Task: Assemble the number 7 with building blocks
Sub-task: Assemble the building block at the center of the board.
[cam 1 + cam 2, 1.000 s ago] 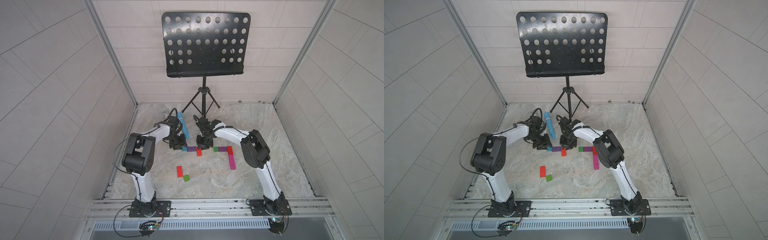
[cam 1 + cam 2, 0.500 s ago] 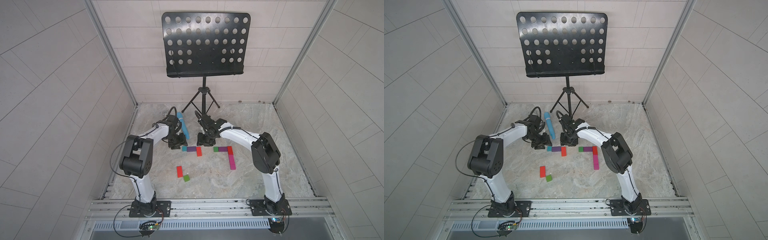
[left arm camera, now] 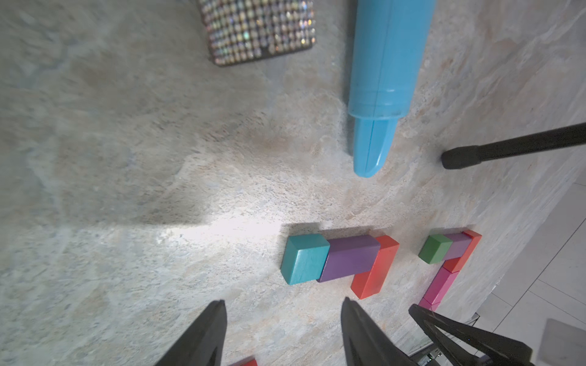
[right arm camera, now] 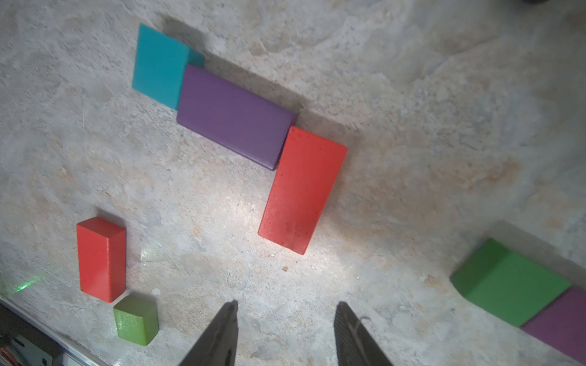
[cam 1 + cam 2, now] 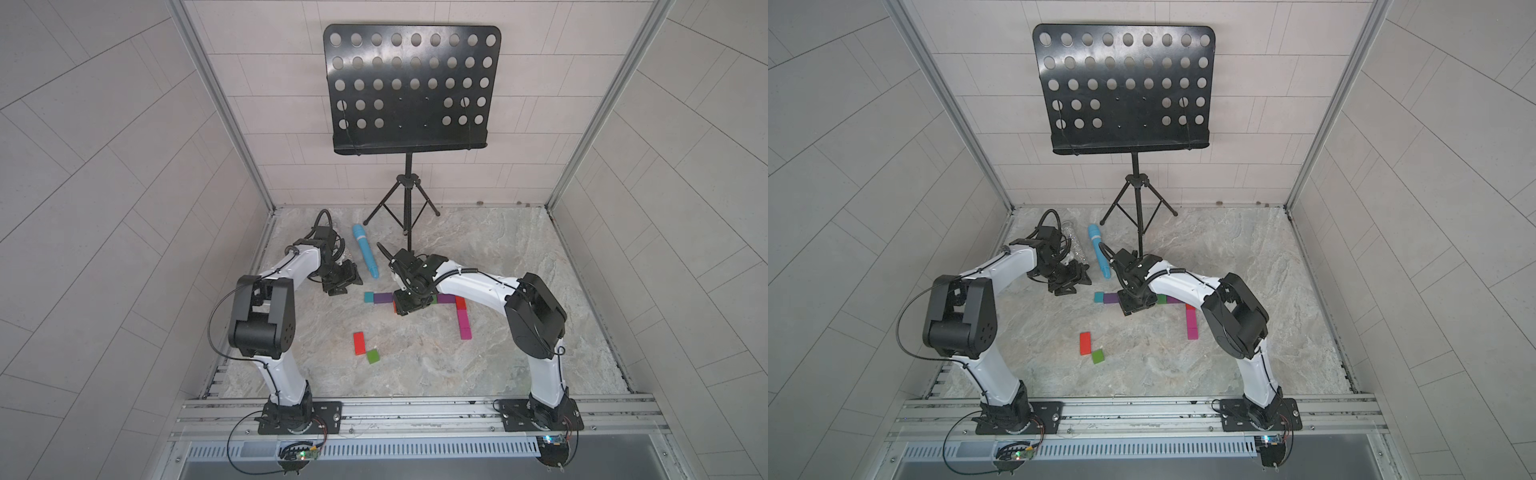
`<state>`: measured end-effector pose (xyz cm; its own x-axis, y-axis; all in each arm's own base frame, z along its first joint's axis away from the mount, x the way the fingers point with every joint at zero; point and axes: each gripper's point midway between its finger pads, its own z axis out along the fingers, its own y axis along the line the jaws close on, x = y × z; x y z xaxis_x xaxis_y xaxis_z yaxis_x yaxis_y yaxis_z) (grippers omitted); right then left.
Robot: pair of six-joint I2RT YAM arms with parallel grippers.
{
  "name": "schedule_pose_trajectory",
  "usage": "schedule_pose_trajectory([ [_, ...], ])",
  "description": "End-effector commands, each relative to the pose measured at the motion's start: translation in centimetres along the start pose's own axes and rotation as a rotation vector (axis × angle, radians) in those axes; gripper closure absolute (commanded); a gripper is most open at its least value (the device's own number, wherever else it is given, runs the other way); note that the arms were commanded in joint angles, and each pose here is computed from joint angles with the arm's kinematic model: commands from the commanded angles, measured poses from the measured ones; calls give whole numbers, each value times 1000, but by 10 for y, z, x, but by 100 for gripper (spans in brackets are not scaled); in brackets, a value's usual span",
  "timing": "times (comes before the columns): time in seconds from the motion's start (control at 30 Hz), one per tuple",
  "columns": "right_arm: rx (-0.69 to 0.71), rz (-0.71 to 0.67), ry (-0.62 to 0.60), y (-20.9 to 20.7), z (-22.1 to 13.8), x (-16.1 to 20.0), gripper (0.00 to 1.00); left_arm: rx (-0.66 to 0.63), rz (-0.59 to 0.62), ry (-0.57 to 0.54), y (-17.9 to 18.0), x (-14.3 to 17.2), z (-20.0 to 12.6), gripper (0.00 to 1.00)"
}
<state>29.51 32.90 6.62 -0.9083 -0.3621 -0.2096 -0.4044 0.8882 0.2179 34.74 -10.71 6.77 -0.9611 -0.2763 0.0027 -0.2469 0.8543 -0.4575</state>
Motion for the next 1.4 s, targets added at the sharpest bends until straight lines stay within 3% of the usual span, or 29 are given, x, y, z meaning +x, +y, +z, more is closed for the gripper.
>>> schedule_pose_trajectory([
  [0.0,39,-50,11,-6,10,1,50,15,13,15,-2,10,-5,35],
  [0.7,67,-60,74,-11,40,7,54,17,-13,30,3,10,2,35],
  [1.37,79,-23,69,-10,44,0,54,18,-18,37,6,10,6,35],
])
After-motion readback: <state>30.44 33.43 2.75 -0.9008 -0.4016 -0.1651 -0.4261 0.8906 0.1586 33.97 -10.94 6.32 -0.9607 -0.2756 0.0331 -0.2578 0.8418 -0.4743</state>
